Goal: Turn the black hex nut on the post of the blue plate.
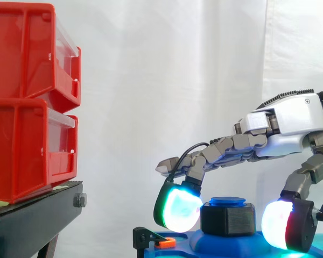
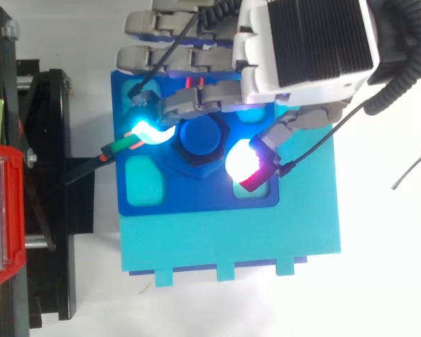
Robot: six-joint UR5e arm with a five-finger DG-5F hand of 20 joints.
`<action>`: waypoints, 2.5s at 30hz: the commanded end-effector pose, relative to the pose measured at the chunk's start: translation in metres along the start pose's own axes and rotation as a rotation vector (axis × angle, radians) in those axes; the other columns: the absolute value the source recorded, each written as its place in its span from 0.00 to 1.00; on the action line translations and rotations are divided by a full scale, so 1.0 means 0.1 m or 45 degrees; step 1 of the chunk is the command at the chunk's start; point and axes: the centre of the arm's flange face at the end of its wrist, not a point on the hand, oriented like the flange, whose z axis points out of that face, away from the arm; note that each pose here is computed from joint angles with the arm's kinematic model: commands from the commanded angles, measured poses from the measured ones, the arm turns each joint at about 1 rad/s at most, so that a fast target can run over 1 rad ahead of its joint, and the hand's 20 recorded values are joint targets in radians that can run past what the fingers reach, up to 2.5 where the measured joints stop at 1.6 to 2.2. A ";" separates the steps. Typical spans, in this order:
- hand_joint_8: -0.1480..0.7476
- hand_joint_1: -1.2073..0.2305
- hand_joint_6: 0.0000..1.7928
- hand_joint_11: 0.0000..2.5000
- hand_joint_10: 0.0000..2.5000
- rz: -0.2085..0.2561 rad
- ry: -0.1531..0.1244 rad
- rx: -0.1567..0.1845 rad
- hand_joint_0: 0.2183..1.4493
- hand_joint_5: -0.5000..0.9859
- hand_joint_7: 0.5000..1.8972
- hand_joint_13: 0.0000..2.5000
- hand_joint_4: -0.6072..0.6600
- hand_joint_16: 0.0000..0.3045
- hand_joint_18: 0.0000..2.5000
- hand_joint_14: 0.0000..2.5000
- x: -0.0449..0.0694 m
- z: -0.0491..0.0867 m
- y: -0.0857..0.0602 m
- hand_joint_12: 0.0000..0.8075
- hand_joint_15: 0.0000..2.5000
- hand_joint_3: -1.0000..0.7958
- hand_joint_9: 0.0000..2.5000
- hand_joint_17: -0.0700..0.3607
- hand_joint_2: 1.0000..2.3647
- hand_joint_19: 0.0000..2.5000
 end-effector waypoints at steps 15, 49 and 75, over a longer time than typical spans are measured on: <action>0.31 0.32 0.28 0.00 0.00 -0.001 0.000 -0.016 0.23 0.13 0.12 0.00 0.53 0.15 0.00 0.00 -0.02 -0.01 -0.01 0.39 0.00 0.28 0.00 0.40 0.00 0.02; 0.32 0.35 0.28 0.00 0.00 0.001 0.009 -0.017 0.22 0.13 0.13 0.00 0.53 0.15 0.00 0.00 -0.02 -0.04 -0.05 0.40 0.00 0.28 0.00 0.41 0.00 0.04; 0.33 0.33 0.28 0.00 0.00 0.002 0.010 -0.019 0.22 0.14 0.13 0.00 0.55 0.15 0.00 0.00 -0.02 -0.05 -0.07 0.39 0.00 0.28 0.00 0.41 0.00 0.03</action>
